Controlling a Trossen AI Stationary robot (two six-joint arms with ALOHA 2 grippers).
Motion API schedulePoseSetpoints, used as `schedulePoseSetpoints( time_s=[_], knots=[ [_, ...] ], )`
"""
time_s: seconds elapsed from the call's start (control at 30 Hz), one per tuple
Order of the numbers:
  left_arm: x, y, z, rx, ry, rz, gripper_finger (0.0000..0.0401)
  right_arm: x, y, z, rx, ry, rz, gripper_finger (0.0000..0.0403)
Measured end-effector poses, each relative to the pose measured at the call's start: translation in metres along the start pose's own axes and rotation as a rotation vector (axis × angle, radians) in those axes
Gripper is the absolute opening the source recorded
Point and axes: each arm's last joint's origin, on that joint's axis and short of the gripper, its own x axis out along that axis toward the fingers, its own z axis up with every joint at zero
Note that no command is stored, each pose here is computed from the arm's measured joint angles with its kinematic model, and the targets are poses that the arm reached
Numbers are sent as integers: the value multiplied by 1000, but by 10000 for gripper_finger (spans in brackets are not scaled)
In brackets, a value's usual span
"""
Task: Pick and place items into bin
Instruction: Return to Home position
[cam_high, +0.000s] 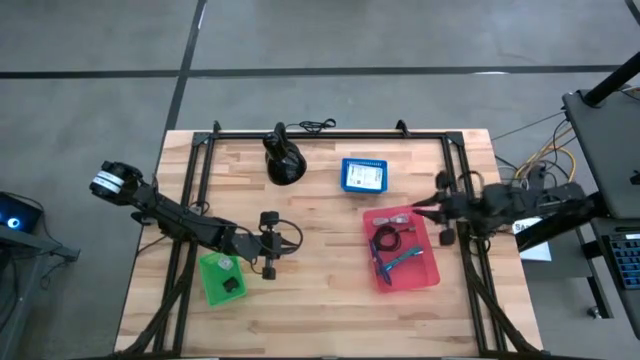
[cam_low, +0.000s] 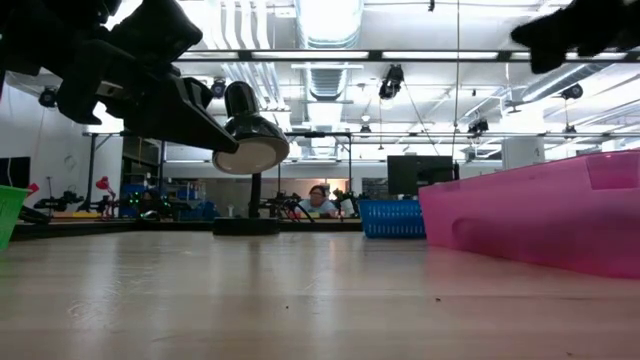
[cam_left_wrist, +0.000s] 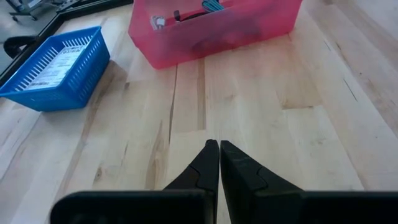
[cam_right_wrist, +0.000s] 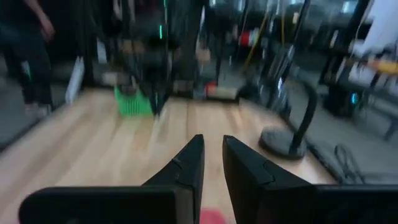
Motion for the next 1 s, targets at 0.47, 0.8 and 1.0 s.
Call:
schedulePoseSetpoints(
  time_s=[0.47, 0.8, 1.0],
  knots=[
    [0, 0, 0, -2, -7, 0, 0, -15, -1, -20, 109, -177, 37, 47],
    [0, 0, 3, -2, -62, -2, 0, 4, 8, -61, 117, -214, 62, 47],
    [-2, 3, 19, 150, -250, -35, 0, 3, 7, -57, 108, -251, 56, 47]
  ],
)
